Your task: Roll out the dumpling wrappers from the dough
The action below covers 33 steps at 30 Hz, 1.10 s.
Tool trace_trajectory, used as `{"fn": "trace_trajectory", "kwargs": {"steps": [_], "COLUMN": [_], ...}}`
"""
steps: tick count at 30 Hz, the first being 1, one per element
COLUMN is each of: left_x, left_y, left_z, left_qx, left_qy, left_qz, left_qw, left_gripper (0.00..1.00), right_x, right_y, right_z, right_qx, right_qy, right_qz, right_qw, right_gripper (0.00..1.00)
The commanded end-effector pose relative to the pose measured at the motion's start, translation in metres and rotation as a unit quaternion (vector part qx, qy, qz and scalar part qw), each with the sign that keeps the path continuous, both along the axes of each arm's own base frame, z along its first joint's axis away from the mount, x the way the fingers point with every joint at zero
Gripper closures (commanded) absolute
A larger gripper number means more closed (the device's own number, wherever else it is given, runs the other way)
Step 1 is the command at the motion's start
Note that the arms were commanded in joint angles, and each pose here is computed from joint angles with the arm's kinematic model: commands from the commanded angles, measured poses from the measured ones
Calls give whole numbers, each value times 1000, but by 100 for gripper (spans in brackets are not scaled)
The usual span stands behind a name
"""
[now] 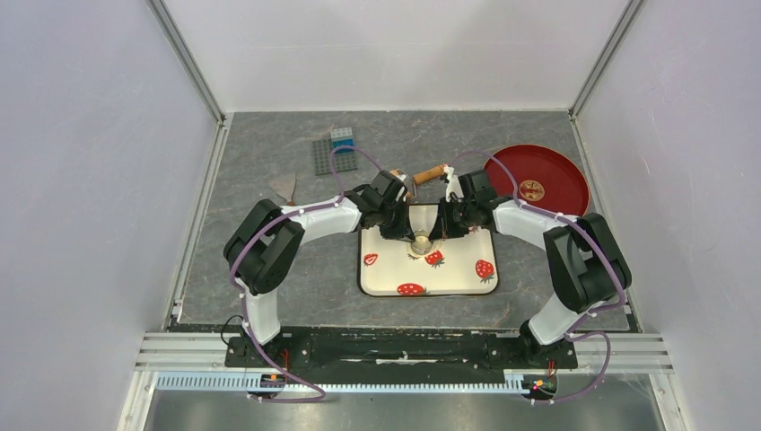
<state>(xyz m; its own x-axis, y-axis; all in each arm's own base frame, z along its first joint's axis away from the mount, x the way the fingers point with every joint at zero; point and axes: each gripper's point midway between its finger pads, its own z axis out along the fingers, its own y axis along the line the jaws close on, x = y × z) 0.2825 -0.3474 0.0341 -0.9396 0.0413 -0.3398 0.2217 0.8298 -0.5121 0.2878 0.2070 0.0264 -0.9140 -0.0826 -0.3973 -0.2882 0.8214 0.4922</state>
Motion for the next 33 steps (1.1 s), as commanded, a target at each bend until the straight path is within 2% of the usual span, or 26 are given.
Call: {"fn": "trace_trajectory", "kwargs": {"steps": [1,14,33], "left_x": [-43,-50,-47], "left_y": [48,57,59], "left_z": [-94,-105,-97], "left_qx": [133,144,142], "left_qy": [72,80,70], "left_qz": [5,12,16], "left_qw": [988,986,987], "left_gripper": [98,98,98], "right_x": [-55,-62,-54], "right_y": [-57,-59,-50], "right_z": [-77,-80,-66], "right_qx": [-165,-176,-156], "right_qy": [89,92,78], "right_qz": [-1,5,10], "right_qw": [982,980,985], "right_gripper": [100,100,100]}}
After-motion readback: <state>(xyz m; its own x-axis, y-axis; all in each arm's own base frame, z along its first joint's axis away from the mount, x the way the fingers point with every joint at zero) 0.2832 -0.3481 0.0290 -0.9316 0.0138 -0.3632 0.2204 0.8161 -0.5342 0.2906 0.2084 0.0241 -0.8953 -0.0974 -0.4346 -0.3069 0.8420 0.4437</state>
